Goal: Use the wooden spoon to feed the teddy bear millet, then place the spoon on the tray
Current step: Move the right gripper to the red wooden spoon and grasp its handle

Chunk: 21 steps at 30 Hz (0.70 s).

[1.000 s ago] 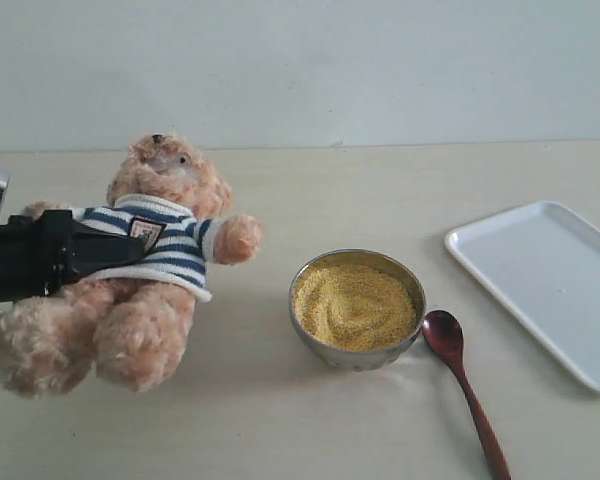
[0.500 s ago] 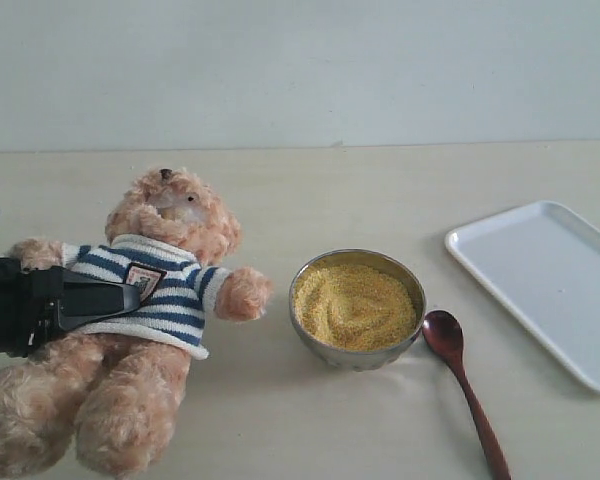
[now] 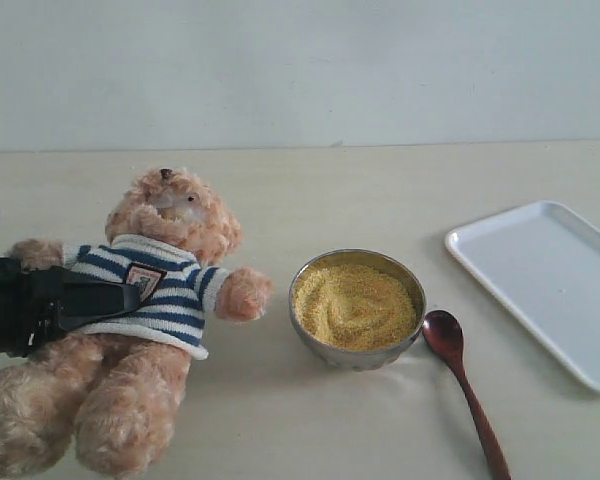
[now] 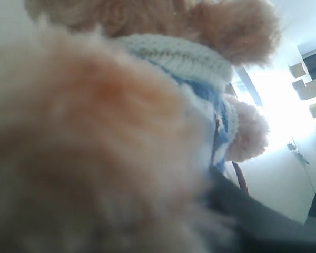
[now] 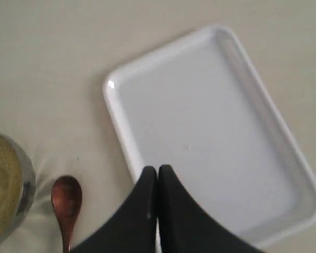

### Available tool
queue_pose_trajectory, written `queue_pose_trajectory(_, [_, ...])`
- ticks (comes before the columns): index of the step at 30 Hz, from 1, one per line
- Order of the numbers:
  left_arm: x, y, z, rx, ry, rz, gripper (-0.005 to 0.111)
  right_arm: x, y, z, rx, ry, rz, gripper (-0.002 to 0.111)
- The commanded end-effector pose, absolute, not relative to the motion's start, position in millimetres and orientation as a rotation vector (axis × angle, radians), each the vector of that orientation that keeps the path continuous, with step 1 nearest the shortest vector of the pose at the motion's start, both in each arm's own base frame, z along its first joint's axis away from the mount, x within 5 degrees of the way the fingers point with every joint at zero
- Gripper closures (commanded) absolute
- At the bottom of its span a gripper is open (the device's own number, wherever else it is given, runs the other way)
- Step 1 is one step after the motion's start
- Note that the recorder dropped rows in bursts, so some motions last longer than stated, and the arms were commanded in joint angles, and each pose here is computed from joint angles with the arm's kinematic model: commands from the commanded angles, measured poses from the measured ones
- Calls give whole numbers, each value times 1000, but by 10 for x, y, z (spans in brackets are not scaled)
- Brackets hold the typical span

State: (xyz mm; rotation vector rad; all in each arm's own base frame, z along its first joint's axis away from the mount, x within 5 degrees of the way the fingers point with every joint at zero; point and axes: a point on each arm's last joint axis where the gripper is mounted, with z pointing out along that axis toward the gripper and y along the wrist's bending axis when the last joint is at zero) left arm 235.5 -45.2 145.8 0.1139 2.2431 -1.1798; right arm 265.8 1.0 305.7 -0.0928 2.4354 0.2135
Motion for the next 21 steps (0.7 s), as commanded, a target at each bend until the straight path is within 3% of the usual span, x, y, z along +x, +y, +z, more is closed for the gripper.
queue_pose_trajectory(1, [2351,-466,1486,120,2213,-1208,102,2412,280,3301,-239,2048,107,108])
queue_pose_trajectory(5, [2351,-466,1486,123,2212,-1207,102,1997,462,3013,-173,1812,169,108])
queue_pose_trajectory(9, [2351,-466,1486,128,2211,-1205,102,1612,504,2318,-121,1923,262,108])
queue_pose_trajectory(12, [2351,-466,1486,136,2208,-1201,102,1451,550,2028,-146,2038,308,108])
queue_pose_trajectory(18, [2351,-466,1486,147,2205,-1195,102,1363,700,1943,-392,2079,306,108])
queue_pose_trajectory(21, [2351,-466,1486,147,2205,-1195,102,1381,714,1878,-440,2114,278,98])
